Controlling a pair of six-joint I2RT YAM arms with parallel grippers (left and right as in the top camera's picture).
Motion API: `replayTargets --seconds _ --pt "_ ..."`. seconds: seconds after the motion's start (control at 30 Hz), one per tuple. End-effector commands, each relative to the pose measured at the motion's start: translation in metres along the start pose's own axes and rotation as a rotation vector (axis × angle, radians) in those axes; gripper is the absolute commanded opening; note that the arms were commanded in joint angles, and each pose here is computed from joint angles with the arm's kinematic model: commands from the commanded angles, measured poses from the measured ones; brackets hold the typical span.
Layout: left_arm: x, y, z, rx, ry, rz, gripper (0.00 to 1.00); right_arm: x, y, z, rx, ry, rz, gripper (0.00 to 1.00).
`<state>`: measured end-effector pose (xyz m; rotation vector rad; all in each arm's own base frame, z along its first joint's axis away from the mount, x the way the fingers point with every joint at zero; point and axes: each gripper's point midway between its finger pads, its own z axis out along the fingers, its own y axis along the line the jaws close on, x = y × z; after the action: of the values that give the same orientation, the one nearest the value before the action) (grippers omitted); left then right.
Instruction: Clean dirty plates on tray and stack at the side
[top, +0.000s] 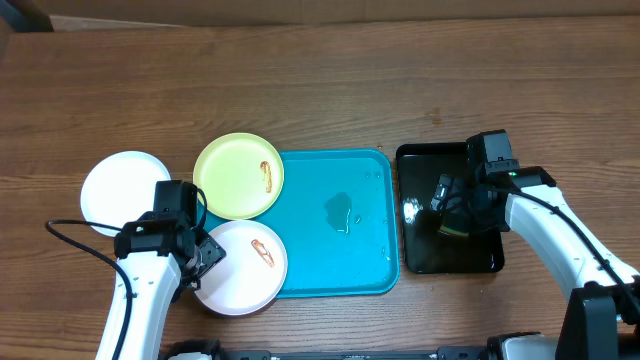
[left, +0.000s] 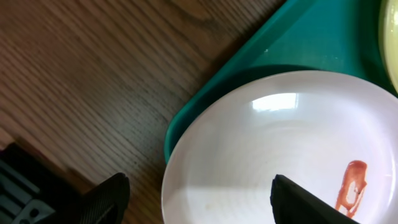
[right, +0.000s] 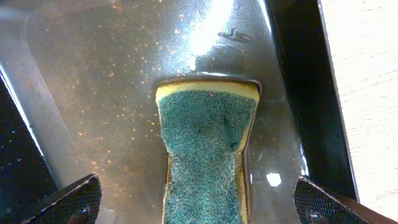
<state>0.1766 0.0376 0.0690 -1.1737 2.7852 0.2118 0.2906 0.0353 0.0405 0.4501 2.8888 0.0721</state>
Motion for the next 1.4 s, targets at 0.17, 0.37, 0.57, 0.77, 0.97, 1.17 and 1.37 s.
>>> replayTargets --seconds 0.17,0.37,0.57,0.77,0.97,1.17,1.37 --pt "0.013 -0.007 0.014 0.022 0.089 0.148 0.79 -0.002 -0.001 0.000 0.007 -0.010 0.005 1.00" --pt "0.021 -0.011 0.023 0.029 0.144 0.193 0.83 -0.002 -0.001 0.000 0.007 -0.010 0.005 1.00" --pt "0.021 -0.012 0.034 0.020 0.149 0.217 0.83 -0.002 -0.001 0.000 0.007 -0.010 0.005 1.00" --pt "0.026 -0.018 0.034 0.057 0.174 0.240 0.82 -0.002 -0.001 0.000 0.007 -0.010 0.005 1.00" --pt "0.045 -0.034 0.029 0.177 0.261 0.345 0.88 -0.002 -0.001 0.000 0.007 -0.010 0.005 1.00" --pt "0.047 -0.040 0.028 0.200 0.253 0.392 0.91 -0.002 -0.001 0.000 0.007 -0.010 0.005 1.00" --pt "0.061 -0.073 0.016 0.403 0.292 0.486 0.93 -0.002 -0.001 0.000 0.007 -0.010 0.005 1.00"
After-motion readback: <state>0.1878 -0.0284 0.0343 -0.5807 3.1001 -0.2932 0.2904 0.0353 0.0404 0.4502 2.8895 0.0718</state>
